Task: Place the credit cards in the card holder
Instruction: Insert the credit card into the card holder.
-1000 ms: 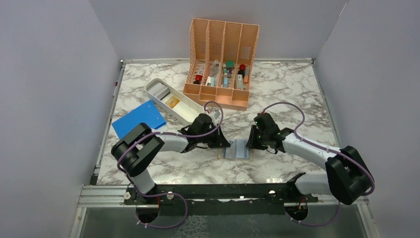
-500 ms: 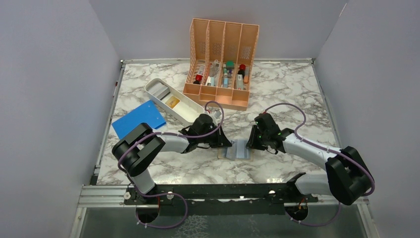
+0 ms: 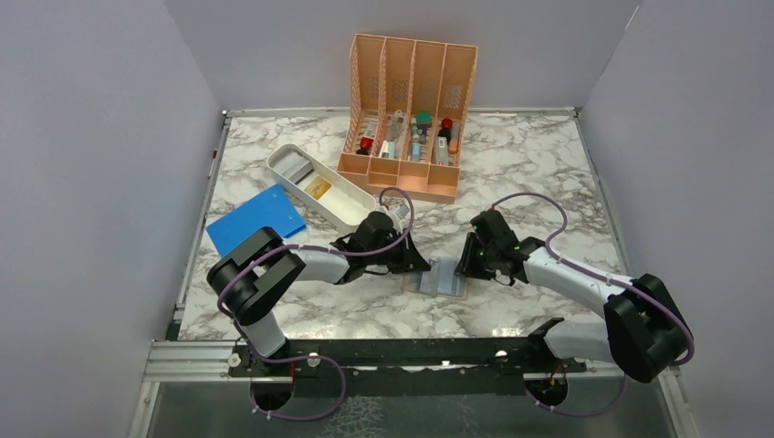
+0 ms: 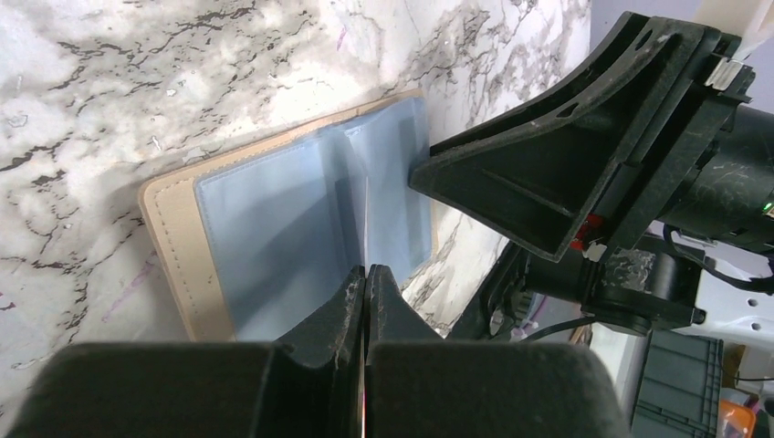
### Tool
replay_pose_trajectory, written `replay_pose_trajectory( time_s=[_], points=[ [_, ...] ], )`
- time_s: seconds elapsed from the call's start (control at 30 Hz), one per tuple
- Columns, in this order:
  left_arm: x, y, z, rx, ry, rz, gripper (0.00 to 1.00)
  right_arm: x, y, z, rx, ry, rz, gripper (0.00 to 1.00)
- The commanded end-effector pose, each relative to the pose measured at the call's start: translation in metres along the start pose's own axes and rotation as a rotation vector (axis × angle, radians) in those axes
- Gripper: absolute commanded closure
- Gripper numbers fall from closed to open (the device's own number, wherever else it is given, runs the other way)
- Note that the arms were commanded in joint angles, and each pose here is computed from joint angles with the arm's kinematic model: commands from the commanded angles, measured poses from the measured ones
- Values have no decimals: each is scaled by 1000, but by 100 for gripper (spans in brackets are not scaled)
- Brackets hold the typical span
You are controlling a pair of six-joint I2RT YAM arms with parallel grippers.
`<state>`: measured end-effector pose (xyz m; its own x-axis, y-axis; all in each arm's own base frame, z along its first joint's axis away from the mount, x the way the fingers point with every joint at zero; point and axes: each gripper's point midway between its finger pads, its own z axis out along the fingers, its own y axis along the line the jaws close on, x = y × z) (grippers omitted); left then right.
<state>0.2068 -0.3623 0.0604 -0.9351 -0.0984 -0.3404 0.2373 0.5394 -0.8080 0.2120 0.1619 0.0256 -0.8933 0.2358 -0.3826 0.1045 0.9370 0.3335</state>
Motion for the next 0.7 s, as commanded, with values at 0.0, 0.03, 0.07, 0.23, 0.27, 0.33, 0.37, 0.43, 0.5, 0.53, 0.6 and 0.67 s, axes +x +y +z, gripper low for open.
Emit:
replay_pose_trajectory(
  time_s=[0.0,0.03,0.07,0.23,0.27,0.33,0.37,0.43,0.5,0.53,0.6,0.67],
  points=[
    [-4,-11,-1,38,-28,13,100,12,-13,2,50,46,10,64],
    [-4,-10,0,36,-27,13,100,13,-13,2,48,49,10,64],
    [-3,-9,1,33,-24,11,100,13,-12,2,45,50,10,64],
    [-1,-5,5,39,-18,-1,100,13,-12,0,31,39,12,63],
    [-1,-2,7,34,-17,-5,100,14,-13,1,31,39,12,63],
    [-3,-2,9,32,-26,-5,100,17,-15,3,35,42,12,63],
    [-3,-1,10,30,-28,-9,100,20,-16,5,36,50,14,62],
    [-3,1,12,24,-27,-21,100,24,-16,7,28,64,17,62],
    [-2,3,14,19,-23,-40,100,25,-16,8,18,68,18,62],
    [-2,4,15,16,-23,-49,100,26,-15,8,15,67,16,62],
    [-1,5,15,12,-25,-60,100,25,-13,7,3,63,14,62],
    [-2,7,15,4,-32,-75,100,25,-13,7,0,60,13,62]
  ],
)
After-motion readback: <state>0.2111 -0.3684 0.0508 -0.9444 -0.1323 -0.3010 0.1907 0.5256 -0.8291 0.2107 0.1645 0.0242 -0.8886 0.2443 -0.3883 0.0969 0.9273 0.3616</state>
